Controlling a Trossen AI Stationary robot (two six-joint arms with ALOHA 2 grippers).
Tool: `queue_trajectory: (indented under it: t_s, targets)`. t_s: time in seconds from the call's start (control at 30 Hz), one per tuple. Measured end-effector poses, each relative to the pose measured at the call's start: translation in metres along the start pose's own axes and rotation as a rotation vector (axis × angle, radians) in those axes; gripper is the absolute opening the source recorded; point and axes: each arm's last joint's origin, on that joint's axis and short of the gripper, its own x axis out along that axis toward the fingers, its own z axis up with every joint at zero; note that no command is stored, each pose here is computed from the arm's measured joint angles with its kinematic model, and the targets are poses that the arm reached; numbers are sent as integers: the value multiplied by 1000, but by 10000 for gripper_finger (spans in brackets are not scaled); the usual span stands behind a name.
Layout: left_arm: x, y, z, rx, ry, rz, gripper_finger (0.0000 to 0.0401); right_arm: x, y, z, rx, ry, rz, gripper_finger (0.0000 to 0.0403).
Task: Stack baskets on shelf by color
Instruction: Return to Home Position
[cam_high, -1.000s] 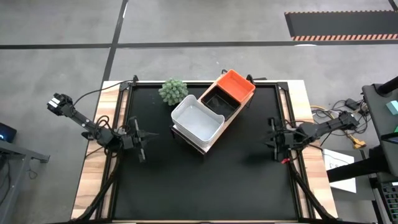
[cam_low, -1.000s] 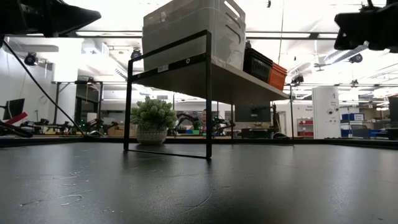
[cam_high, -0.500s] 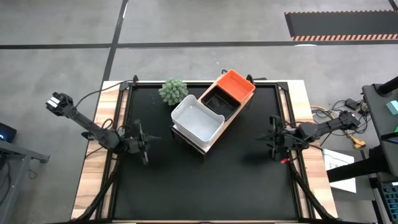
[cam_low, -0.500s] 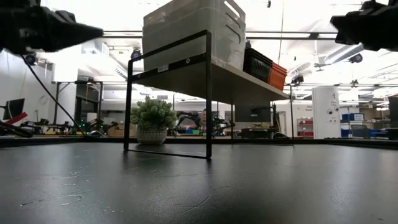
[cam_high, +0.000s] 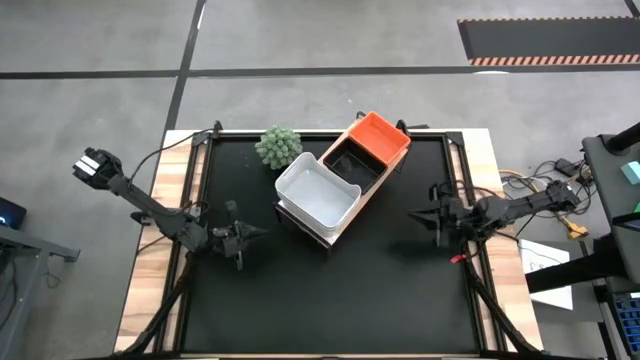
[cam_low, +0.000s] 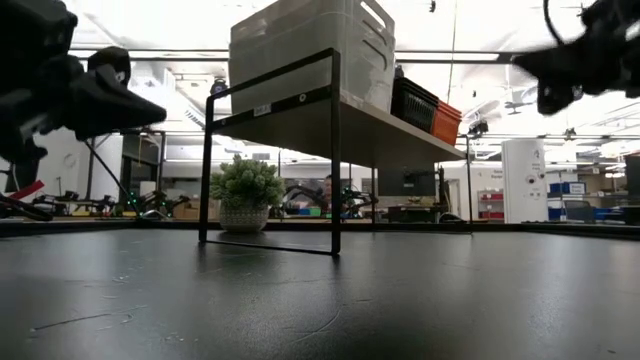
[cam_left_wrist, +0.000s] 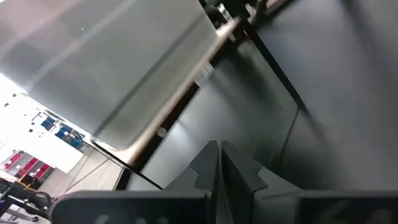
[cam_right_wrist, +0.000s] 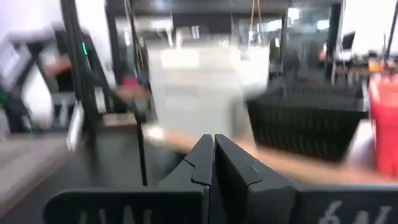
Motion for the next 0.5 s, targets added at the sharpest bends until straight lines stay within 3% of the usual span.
queue_trajectory:
  t_s: [0.13, 0.3, 0.4, 0.5]
  targets:
    - [3, -7, -6, 46, 43, -27, 2, -3, -5, -13, -25, 127, -27, 9]
    - [6, -15, -13, 103, 95, -61, 2, -5, -19, -8, -99, 72, -122, 9]
    - [8, -19, -17, 133, 123, -79, 2, -4, -25, -10, -144, 90, -90, 9]
    - [9, -23, -22, 165, 152, -97, 2, -4, -29, -10, -112, 95, -97, 9]
